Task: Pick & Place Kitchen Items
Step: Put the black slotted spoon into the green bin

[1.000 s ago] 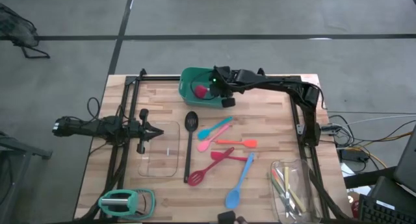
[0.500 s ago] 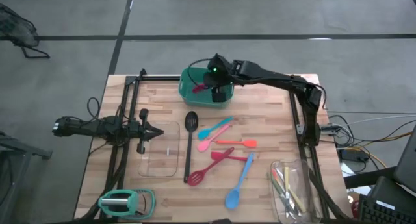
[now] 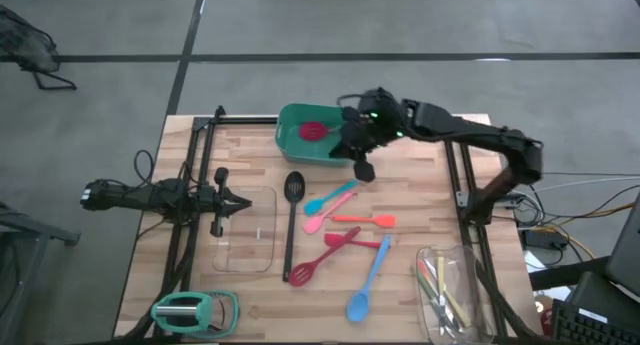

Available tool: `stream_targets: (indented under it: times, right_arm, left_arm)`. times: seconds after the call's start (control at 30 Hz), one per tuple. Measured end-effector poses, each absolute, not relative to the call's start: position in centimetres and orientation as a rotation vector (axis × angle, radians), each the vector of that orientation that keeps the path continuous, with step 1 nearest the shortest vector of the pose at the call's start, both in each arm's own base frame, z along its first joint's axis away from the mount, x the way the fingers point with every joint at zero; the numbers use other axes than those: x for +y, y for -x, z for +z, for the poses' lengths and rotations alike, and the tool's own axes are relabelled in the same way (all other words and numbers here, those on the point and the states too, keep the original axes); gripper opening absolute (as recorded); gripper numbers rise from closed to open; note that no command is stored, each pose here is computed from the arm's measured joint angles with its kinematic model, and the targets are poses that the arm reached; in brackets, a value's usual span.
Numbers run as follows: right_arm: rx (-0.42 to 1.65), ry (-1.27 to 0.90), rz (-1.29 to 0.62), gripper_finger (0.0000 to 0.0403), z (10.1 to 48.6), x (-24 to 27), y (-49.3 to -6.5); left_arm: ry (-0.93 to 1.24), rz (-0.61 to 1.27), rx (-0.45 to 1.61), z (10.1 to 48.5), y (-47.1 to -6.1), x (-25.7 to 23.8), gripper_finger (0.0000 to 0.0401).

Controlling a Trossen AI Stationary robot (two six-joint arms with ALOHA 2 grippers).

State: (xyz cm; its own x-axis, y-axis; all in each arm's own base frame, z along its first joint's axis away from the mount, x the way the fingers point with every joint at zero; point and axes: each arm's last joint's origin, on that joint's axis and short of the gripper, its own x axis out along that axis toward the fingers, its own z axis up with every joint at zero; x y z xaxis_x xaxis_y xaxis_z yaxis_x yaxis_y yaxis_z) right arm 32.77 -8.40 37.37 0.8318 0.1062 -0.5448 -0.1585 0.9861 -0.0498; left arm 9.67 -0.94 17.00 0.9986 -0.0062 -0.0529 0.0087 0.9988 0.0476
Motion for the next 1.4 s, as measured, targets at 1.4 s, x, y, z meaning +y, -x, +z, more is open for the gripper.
stream_targets:
  times: [1.4]
  right_arm:
    - [-0.066, 0.075, 0.051, 0.0008, 23.9, -2.1, -13.1]
  left_arm:
    - [0.570, 0.100, -0.345, 25.7, -11.7, -0.7, 0.0047]
